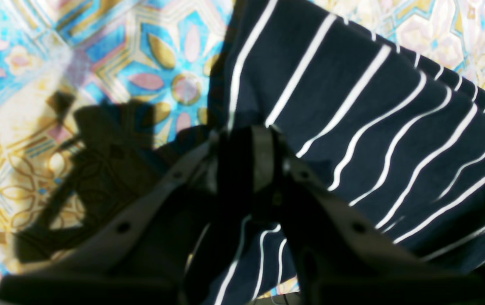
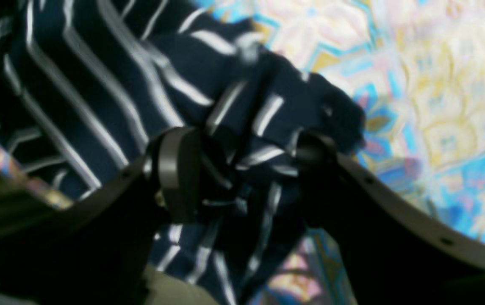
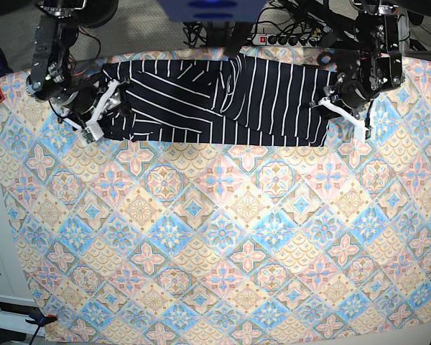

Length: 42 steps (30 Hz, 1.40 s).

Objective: Fold the T-shirt properly
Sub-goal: 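Release the folded end and reposition both grippers at the strip's ends, then lift the strip end with the right gripper and fold it toward the left gripper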

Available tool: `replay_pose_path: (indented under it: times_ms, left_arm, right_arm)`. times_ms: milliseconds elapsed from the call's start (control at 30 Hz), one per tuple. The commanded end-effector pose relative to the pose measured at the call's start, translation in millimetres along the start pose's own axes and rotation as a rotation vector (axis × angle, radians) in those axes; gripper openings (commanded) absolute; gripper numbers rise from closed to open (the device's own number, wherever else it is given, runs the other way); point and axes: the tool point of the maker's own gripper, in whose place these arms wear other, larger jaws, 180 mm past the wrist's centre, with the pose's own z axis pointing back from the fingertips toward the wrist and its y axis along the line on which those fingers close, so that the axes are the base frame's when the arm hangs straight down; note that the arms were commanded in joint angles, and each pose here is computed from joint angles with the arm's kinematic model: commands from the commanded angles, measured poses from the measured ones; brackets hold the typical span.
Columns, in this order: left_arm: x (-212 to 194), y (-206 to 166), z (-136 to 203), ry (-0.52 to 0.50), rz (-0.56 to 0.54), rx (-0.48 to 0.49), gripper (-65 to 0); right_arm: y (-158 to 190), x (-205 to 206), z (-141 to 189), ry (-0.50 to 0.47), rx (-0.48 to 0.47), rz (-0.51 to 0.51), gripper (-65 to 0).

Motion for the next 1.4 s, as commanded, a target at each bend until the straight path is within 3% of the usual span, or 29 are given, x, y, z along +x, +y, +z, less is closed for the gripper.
replay_pose_path:
  times_ms: [0,100,500,667,800,1067,1367]
  left_arm:
    - [8.0,-1.7,3.5,-0.026,-0.009,-0.009,-57.6]
    - [5.0,0.1,4.2,-0.019,-0.008,-0.005,-57.6]
    - [5.0,0.1,4.2,-0.019,-0.008,-0.005,-57.5]
    - [4.8,0.9,4.0,-0.019,-0.009,-0.003,-57.5]
    - [4.6,0.0,3.8,-0.02,-0.006,-0.006,-57.5]
    - [4.6,0.2,3.8,-0.02,-0.007,-0.005,-57.6]
    - [-5.1,-17.2,-4.1,-0.017,0.043,-0.042,-57.6]
  right_arm:
    - [-11.4,1.9,3.9,-0.014,-0.014,-0.019,-29.3]
    - [-16.3,-13.1,0.4,0.001,-0.003,-0.091,-29.3]
    - [-12.4,-47.6,-12.6,0.078,0.032,-0.172,-29.3]
    - [0.8,-49.4,-22.3,0.054,0.107,-0.257,-29.6]
    - [19.0,-46.0,-29.0,0.027,0.191,-0.31,-38.4]
    - [20.9,-28.8,-33.4,0.032,0.214,-0.279,-62.9]
    - [-40.8,35.9,19.1,-0.115,0.026,-0.156,-64.9]
